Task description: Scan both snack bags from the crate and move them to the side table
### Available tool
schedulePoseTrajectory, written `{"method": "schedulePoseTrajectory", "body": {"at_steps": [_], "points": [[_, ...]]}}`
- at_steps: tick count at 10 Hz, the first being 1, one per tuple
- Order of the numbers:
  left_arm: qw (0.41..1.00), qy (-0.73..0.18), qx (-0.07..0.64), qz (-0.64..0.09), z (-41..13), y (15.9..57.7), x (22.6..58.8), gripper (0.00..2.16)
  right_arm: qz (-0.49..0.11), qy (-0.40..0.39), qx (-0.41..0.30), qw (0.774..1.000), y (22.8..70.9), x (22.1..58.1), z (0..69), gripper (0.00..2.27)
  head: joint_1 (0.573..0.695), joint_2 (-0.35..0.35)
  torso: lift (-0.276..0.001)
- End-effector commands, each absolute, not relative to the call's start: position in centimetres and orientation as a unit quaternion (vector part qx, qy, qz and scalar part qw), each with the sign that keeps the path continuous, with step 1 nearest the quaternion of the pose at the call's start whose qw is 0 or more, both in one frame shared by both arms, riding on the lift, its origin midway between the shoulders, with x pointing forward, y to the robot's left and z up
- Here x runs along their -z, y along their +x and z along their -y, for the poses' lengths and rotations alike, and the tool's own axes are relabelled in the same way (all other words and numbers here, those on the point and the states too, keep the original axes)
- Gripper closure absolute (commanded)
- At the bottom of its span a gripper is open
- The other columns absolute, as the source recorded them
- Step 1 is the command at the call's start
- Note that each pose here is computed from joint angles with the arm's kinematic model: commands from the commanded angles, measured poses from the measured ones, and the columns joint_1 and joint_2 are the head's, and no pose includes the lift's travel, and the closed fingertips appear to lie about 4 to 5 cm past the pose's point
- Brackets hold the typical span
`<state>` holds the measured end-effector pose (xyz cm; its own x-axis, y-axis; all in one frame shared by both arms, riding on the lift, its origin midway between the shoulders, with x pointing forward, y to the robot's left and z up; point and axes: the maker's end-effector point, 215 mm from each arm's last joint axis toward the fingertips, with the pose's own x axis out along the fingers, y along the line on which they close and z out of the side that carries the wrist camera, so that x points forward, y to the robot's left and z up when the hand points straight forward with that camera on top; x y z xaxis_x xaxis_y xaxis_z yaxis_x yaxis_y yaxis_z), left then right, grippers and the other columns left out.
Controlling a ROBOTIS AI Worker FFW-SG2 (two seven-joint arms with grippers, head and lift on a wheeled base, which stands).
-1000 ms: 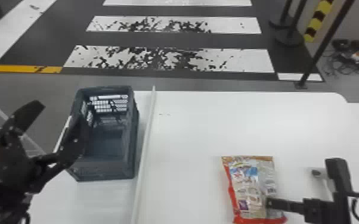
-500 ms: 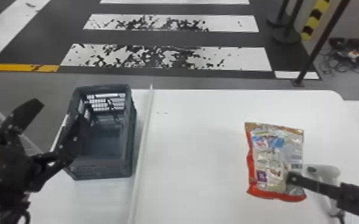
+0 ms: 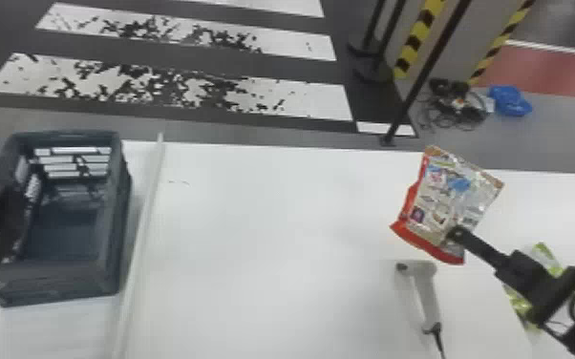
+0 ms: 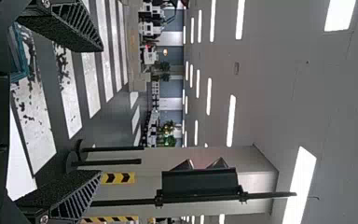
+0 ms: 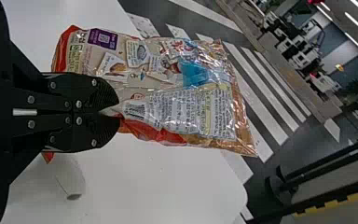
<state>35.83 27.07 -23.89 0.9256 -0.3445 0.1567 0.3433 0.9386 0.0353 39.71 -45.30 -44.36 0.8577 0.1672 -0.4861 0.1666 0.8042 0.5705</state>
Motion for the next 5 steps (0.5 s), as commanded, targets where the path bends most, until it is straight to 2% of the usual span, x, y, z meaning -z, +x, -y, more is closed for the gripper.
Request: {"method": "schedulePoseTrajectory", "body": {"at_steps": [1, 3, 5], "points": [[0.982, 0.002, 0.174, 0.074, -27.2, 35.5, 24.5, 0.06, -0.228, 0.283, 0.065, 0.929, 40.9, 45.0, 51.3, 2.25, 0.695, -0.245, -0.029], [0.982, 0.004, 0.173, 0.077, -27.2, 35.0, 24.4, 0.06, -0.185, 0.241, 0.152, 0.941, 41.1, 44.5, 59.3, 2.25, 0.695, -0.35, -0.029], [0.982, 0.007, 0.172, 0.076, -27.5, 34.5, 24.4, 0.06, -0.153, 0.199, 0.239, 0.938, 39.6, 44.7, 66.7, 2.25, 0.695, -0.35, -0.029]]}}
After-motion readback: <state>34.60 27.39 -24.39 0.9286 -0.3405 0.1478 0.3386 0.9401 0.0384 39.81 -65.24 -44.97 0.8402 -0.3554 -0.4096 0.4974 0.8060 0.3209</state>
